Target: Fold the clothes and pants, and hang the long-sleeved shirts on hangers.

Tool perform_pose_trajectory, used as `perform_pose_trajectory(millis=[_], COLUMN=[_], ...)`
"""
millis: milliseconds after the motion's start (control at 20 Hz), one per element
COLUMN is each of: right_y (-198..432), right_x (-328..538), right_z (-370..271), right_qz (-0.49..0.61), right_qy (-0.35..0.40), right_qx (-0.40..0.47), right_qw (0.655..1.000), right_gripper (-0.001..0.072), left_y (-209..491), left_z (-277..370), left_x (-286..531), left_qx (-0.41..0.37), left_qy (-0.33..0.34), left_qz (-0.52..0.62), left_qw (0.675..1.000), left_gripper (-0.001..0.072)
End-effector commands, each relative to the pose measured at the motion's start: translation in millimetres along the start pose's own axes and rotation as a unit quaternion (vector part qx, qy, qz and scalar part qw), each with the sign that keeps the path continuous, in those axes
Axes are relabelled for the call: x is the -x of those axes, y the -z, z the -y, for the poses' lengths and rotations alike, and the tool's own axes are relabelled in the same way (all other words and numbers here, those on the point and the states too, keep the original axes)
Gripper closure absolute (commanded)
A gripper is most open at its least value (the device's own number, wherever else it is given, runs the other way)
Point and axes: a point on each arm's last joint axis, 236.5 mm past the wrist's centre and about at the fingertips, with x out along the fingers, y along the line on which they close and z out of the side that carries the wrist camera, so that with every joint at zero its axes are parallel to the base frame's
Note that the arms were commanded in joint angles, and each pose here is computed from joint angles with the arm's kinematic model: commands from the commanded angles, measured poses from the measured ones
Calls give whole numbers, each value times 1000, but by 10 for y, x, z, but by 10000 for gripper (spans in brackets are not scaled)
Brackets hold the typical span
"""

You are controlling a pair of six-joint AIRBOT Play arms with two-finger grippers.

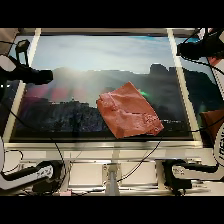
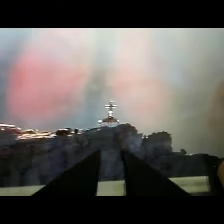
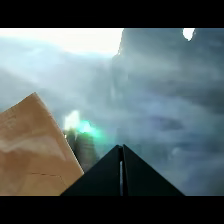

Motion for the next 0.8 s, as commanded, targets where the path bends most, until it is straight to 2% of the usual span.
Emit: perform_pose_trajectory(millis=[0, 100, 200, 300, 350, 550, 750], right_y=[74, 315, 718, 1117, 1274, 1970, 2701], right_x=[3, 25, 40, 52, 60, 119, 96], right_z=[108, 339, 540, 705, 759, 767, 287], right_qz=[-16, -68, -148, -206, -217, -220, -163], right_qy=[23, 61, 67, 60, 55, 32, -19], right_qx=[5, 21, 11, -25, -40, -94, -127], right_qw=[1000, 996, 987, 976, 974, 970, 978], right_gripper=[686, 686, 686, 687, 686, 687, 687], left_y=[141, 190, 124, 63, 48, 17, 32], left_z=[297, 488, 606, 606, 608, 656, 663], left_x=[-344, -413, -373, -319, -283, -177, -172], left_qx=[44, 28, 27, 25, 13, -19, -19], left_qy=[80, 124, 147, 147, 147, 149, 150], left_qz=[-48, -62, -48, -33, -27, -12, -15], left_qw=[995, 990, 988, 988, 989, 989, 988], left_gripper=[302, 297, 311, 633, 660, 662, 662])
